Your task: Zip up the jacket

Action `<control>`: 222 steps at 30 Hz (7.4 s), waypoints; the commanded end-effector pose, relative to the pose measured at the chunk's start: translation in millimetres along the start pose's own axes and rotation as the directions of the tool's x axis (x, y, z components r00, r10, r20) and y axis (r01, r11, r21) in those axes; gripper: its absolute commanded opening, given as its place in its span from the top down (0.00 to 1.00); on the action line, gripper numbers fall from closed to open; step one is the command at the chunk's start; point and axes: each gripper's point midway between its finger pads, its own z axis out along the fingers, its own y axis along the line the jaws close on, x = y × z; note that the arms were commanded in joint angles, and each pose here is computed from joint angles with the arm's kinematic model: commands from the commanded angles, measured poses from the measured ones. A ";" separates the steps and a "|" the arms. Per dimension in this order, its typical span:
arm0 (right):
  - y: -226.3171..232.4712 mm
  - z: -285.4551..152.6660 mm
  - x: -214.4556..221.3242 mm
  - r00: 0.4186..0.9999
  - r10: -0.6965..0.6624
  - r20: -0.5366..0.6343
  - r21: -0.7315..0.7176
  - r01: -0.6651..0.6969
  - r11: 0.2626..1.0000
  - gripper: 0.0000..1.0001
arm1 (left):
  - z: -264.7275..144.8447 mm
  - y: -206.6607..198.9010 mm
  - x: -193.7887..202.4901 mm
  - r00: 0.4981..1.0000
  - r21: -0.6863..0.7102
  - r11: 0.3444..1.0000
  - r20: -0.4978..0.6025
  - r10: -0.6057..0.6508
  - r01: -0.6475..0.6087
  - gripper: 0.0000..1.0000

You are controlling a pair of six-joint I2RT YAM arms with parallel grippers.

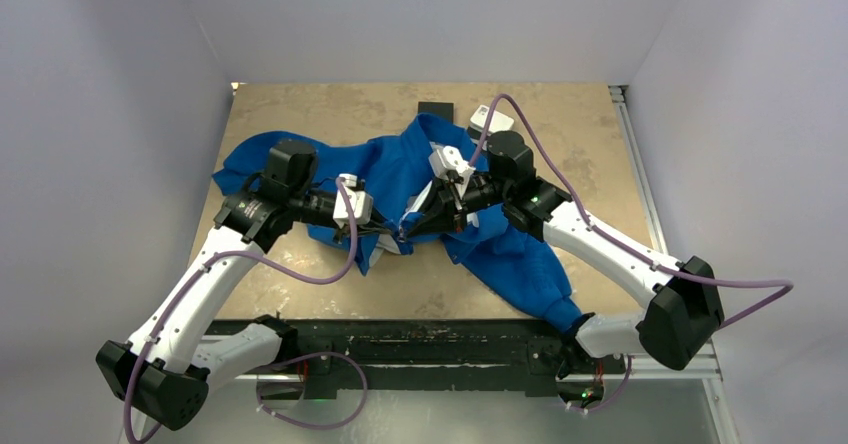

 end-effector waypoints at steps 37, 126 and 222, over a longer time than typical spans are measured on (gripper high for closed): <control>-14.0 3.1 -26.0 0.999 0.015 0.037 0.076 -0.018 0.997 1.00 | 2.8 -2.7 1.7 0.994 -0.004 0.994 -0.019 0.112 -0.112 1.00; -100.8 29.4 -101.9 0.869 0.389 0.305 0.196 -0.457 0.868 1.00 | -93.9 48.9 -21.8 0.996 -0.773 0.629 -0.090 0.012 -0.078 0.01; -57.5 12.1 -88.7 0.810 0.471 0.348 0.084 -0.528 0.845 1.00 | -65.3 43.6 -34.5 0.955 -0.666 0.685 -0.206 0.213 -0.296 1.00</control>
